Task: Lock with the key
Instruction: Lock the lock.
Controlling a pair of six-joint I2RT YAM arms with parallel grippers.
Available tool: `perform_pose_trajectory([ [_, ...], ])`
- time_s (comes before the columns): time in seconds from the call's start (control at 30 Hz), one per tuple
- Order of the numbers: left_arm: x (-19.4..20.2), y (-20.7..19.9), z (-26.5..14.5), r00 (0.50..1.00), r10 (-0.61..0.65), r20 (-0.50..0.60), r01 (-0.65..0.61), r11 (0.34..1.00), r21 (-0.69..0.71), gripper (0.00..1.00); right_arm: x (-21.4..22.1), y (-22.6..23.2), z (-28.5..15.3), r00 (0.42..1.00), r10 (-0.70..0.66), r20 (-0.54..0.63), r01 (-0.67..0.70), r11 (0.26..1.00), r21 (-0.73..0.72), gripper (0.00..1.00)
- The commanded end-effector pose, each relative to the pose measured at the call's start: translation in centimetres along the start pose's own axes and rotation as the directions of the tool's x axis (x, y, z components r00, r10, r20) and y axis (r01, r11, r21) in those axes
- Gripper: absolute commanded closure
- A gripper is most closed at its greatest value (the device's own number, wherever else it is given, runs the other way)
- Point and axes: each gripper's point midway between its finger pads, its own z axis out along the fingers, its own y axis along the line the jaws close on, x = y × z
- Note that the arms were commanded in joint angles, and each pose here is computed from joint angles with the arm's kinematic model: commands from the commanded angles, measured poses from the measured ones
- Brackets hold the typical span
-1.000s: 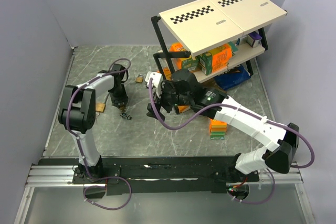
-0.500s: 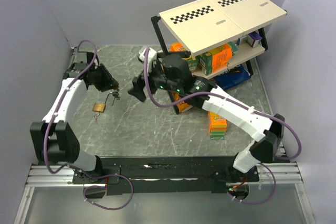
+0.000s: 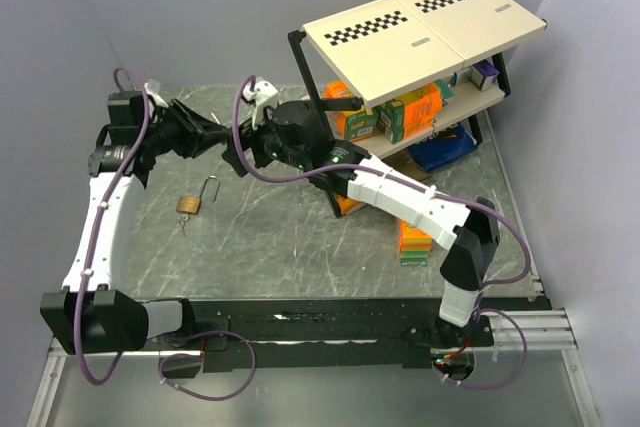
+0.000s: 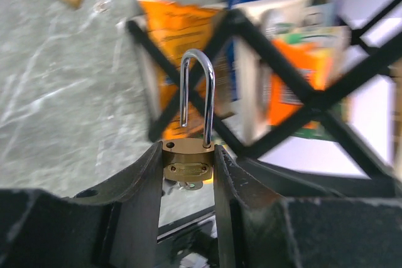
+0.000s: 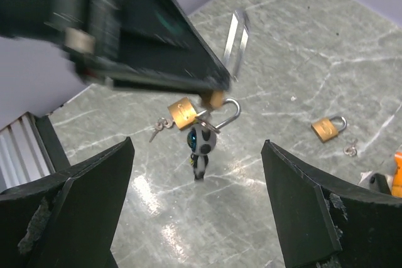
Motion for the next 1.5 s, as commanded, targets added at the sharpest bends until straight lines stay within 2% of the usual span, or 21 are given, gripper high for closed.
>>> perform_pose_trajectory([
  [0.0,-0.1,-3.4,-2.0,0.999,-0.042,-0.011,0.043,0.986,0.163,0.99,-3.6,0.7,-0.3,0.993,0.043,0.109,-0.044,0.999,0.004,0.10],
  [0.3,1.0,-4.5,-2.9,0.994,-0.092,-0.057,0.103,0.966,0.237,0.99,-4.7,-0.1,0.6,0.988,0.008,0.153,-0.017,0.998,0.060,0.16],
  [0.5,1.2,-5.5,-3.4,0.992,-0.104,-0.074,0.121,0.953,0.279,0.99,-4.2,-0.3,1.2,0.989,0.018,0.147,-0.029,0.997,0.075,0.27],
  [0.73,1.6,-5.5,-3.5,0.986,-0.133,-0.096,0.156,0.942,0.298,0.99,-4.2,-0.7,1.4,0.989,0.013,0.150,-0.027,0.995,0.094,0.35],
  [0.97,1.7,-5.8,-3.6,0.986,-0.132,-0.102,0.158,0.934,0.319,0.99,-4.5,-1.2,1.7,0.986,0.011,0.164,-0.032,0.992,0.123,0.50],
  [1.07,1.9,-5.7,-3.6,0.983,-0.145,-0.109,0.173,0.933,0.316,0.99,-4.3,-1.4,1.9,0.987,0.010,0.161,-0.031,0.991,0.130,0.60],
  [1.17,1.9,-5.9,-3.8,0.983,-0.145,-0.109,0.173,0.930,0.324,0.99,-4.1,-1.4,2.0,0.988,0.012,0.154,-0.033,0.991,0.133,0.74],
  [1.2,1.8,-5.9,-3.8,0.984,-0.147,-0.105,0.173,0.930,0.323,0.99,-4.0,-1.3,2.0,0.988,0.015,0.153,-0.035,0.991,0.131,0.86],
  [1.27,1.8,-6.0,-3.9,0.984,-0.147,-0.098,0.171,0.930,0.324,0.99,-4.0,-1.4,2.0,0.989,0.012,0.150,-0.032,0.991,0.134,1.00],
  [1.37,1.5,-5.7,-3.7,0.989,-0.128,-0.073,0.145,0.937,0.317,0.72,-4.2,-1.3,1.6,0.988,0.011,0.152,-0.030,0.992,0.126,1.00],
  [1.4,1.4,-5.5,-3.8,0.995,-0.084,-0.058,0.099,0.942,0.321,0.51,-4.3,-1.0,1.4,0.988,0.006,0.153,-0.022,0.994,0.103,1.00],
  [1.47,1.2,-4.9,-4.0,0.996,-0.045,-0.074,0.067,0.945,0.320,0.31,-4.6,-0.6,0.6,0.988,-0.008,0.156,-0.002,0.998,0.063,1.00],
])
